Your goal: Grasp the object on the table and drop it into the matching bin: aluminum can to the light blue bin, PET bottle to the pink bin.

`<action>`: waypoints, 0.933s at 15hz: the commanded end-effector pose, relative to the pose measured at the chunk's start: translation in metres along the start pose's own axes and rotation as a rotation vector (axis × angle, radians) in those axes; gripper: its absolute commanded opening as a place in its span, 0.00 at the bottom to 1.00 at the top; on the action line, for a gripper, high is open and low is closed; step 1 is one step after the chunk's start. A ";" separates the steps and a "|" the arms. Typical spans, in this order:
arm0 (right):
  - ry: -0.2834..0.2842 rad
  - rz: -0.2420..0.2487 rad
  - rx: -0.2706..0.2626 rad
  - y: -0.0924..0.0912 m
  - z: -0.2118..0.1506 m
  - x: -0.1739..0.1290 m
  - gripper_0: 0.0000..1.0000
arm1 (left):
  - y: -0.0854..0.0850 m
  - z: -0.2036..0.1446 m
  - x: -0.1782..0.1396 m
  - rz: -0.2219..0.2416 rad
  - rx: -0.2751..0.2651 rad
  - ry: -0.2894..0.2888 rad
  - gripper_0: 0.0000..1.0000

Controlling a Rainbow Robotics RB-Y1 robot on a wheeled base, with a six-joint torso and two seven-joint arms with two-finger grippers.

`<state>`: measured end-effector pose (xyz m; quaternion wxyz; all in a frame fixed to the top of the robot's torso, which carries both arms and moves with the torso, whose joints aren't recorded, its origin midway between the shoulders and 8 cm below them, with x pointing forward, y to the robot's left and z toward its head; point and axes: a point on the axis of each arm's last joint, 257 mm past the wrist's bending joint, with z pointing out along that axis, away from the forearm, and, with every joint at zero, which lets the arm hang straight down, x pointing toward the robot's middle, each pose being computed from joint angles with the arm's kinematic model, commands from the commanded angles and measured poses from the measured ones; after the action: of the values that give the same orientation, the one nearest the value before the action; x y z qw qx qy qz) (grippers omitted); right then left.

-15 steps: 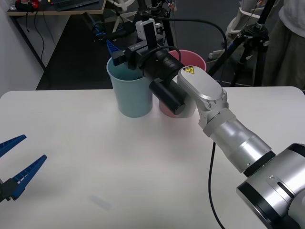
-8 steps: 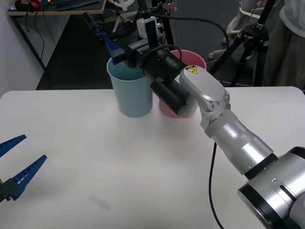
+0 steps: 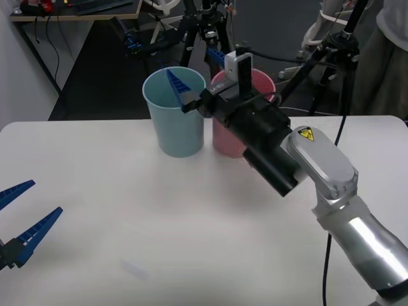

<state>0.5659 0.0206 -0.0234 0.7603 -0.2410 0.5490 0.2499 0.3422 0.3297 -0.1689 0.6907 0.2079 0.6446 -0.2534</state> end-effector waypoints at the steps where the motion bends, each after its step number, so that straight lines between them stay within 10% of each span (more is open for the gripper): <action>1: 0.020 -0.011 -0.019 -0.006 -0.037 0.009 1.00 | 0.000 0.000 0.000 0.000 0.000 0.000 1.00; 8: 0.074 -0.030 -0.101 -0.043 -0.130 0.037 1.00 | 0.000 0.000 0.000 0.000 0.000 0.000 1.00; 14: 0.187 -0.099 -0.054 -0.084 -0.229 0.074 1.00 | 0.000 0.000 0.000 0.000 0.000 0.000 1.00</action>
<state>0.4811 -0.1711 -0.1450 0.7124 -0.3120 0.5930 0.2086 0.3423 0.3297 -0.1689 0.6907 0.2080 0.6445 -0.2534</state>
